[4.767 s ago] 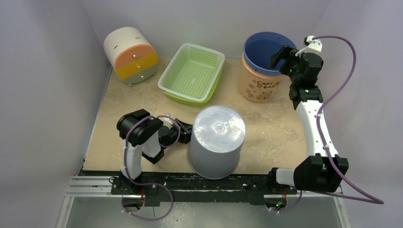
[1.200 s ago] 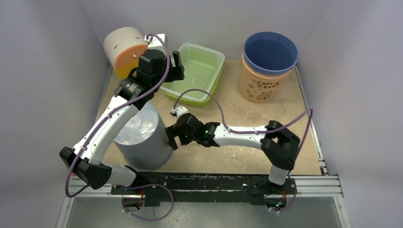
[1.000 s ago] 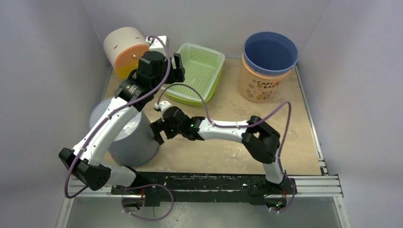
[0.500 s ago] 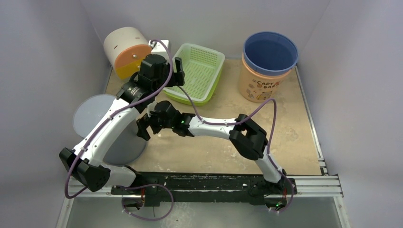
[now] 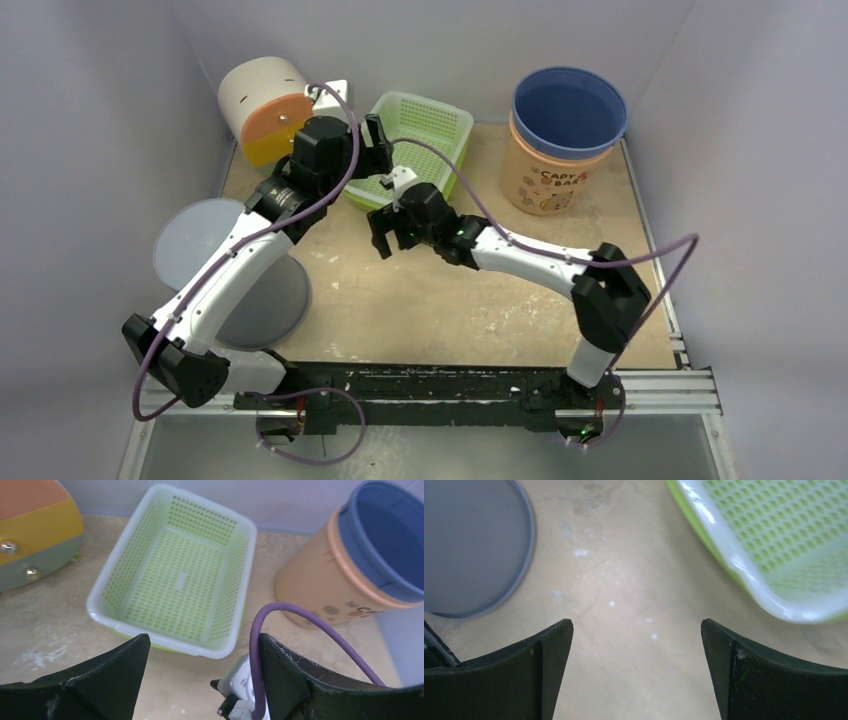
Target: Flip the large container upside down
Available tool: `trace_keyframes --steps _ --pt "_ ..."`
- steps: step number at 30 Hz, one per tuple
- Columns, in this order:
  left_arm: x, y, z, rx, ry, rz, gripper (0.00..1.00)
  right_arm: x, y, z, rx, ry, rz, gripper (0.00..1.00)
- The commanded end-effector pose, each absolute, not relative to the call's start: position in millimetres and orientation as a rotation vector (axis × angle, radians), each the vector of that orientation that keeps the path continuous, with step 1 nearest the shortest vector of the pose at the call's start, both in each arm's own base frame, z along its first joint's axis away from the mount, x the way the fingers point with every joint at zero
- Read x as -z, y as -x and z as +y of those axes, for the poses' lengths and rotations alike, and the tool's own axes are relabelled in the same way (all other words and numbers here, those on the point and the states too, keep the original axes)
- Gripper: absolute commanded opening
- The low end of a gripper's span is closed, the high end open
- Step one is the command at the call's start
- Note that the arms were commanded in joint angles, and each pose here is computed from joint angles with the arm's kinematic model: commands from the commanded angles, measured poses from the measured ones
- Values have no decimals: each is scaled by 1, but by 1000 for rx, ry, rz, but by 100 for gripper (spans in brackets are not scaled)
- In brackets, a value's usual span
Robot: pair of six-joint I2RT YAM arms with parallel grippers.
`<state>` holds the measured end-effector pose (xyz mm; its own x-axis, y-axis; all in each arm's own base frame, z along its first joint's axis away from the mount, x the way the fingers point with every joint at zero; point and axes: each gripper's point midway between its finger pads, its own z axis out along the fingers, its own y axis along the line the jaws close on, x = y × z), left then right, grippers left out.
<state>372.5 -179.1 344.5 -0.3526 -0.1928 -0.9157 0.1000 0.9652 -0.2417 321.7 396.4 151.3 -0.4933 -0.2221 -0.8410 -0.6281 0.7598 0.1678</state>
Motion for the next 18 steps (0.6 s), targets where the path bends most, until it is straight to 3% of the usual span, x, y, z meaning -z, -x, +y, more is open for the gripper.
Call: trace_keyframes --steps 1,7,11,18 --pt "-351 -372 -130 188 276 1829 75 -203 -355 309 -388 327 2030 100" --pt "-315 -387 -130 202 329 1861 75 -269 -382 224 -170 145 1929 100" --pt "-309 -393 -97 138 419 1832 75 -302 -404 173 -110 25 1880 100" --pt "-342 -412 -61 283 572 1659 75 -308 -416 167 -129 56 1864 100"
